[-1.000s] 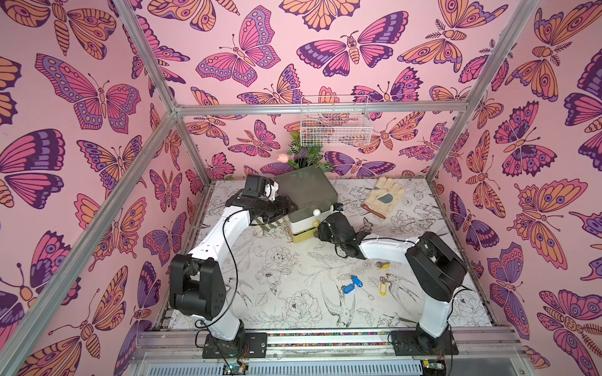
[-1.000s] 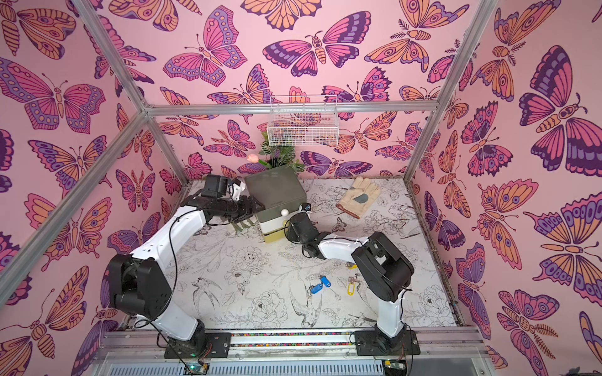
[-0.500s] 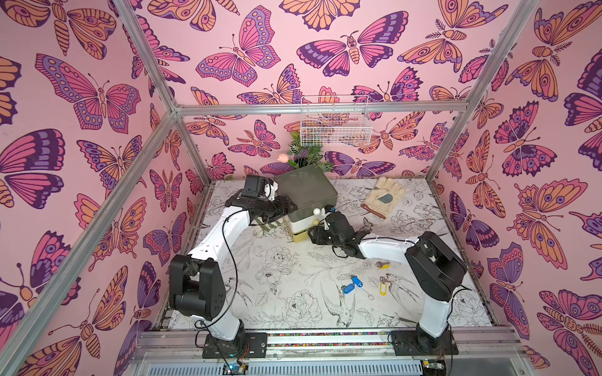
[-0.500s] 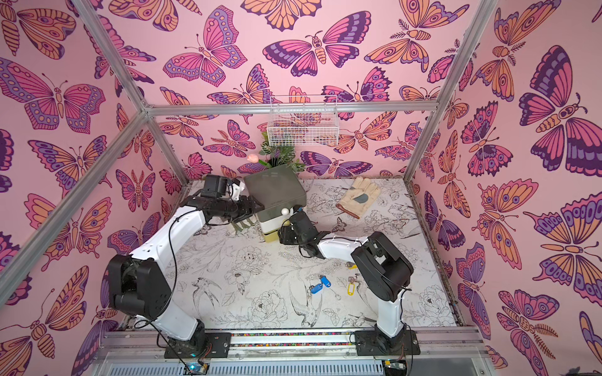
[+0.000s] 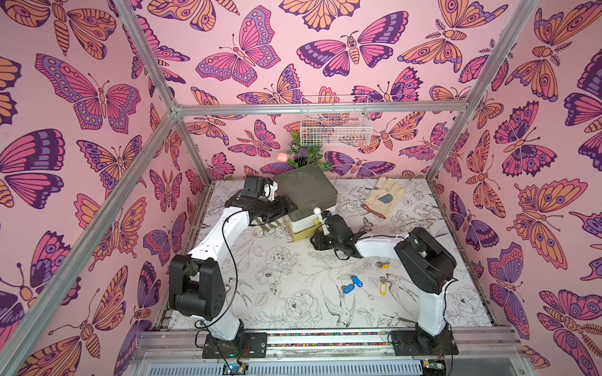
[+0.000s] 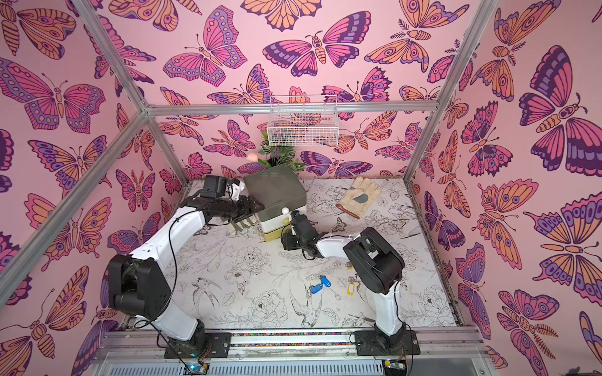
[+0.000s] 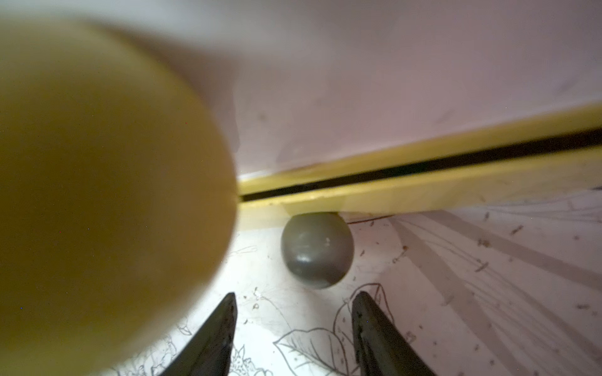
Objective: Take the keys out of the drawer
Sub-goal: Open the drawer in the storage box.
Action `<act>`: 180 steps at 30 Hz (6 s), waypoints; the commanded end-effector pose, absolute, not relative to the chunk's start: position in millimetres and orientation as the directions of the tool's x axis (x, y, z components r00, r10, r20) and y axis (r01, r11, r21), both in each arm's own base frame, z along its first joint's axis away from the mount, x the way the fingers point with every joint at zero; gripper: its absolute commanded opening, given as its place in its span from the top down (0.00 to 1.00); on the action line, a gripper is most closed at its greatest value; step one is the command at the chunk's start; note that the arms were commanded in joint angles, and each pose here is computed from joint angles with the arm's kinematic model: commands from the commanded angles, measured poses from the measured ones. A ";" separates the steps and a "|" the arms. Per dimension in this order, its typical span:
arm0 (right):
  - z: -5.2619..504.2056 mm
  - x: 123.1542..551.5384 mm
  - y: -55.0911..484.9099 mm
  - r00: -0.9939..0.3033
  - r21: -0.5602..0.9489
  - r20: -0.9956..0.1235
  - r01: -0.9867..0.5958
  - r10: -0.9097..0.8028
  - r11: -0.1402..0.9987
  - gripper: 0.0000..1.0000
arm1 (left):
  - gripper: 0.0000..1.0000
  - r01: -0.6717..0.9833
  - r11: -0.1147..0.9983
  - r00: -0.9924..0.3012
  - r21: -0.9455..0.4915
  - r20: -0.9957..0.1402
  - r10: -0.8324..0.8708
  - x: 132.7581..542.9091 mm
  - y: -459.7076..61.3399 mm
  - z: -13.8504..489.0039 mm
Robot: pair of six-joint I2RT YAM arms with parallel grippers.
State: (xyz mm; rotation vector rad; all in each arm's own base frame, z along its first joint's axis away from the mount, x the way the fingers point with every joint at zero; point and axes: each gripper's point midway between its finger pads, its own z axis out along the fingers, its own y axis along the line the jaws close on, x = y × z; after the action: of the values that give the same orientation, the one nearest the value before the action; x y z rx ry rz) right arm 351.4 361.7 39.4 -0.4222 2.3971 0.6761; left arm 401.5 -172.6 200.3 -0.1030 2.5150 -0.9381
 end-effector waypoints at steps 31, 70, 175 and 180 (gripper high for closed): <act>60.5 384.7 366.3 -0.502 0.255 -0.863 -0.533 -0.059 0.807 0.51 | 0.26 -0.075 0.835 -0.970 -0.545 -0.154 -0.188 346.8 -154.4 124.9; 52.4 332.6 342.2 -0.602 0.237 -0.775 -0.559 -0.192 0.795 0.39 | 0.25 -0.093 0.828 -0.963 -0.553 -0.161 -0.215 346.8 -154.9 125.1; 119.8 256.0 246.5 -0.620 0.148 -0.765 -0.433 -0.175 0.889 0.01 | 0.25 -0.116 0.823 -0.958 -0.556 -0.155 -0.240 332.9 -158.2 122.2; 163.5 256.7 250.6 -0.650 0.207 -0.745 -0.437 -0.149 0.875 0.01 | 0.25 -0.124 0.811 -0.953 -0.571 -0.160 -0.258 333.0 -159.5 123.2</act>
State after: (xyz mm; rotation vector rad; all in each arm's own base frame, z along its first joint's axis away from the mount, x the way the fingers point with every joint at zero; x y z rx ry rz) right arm 266.5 259.2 173.8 -0.3849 2.1322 0.5173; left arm 383.0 -175.5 195.3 -0.1649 2.4546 -0.9842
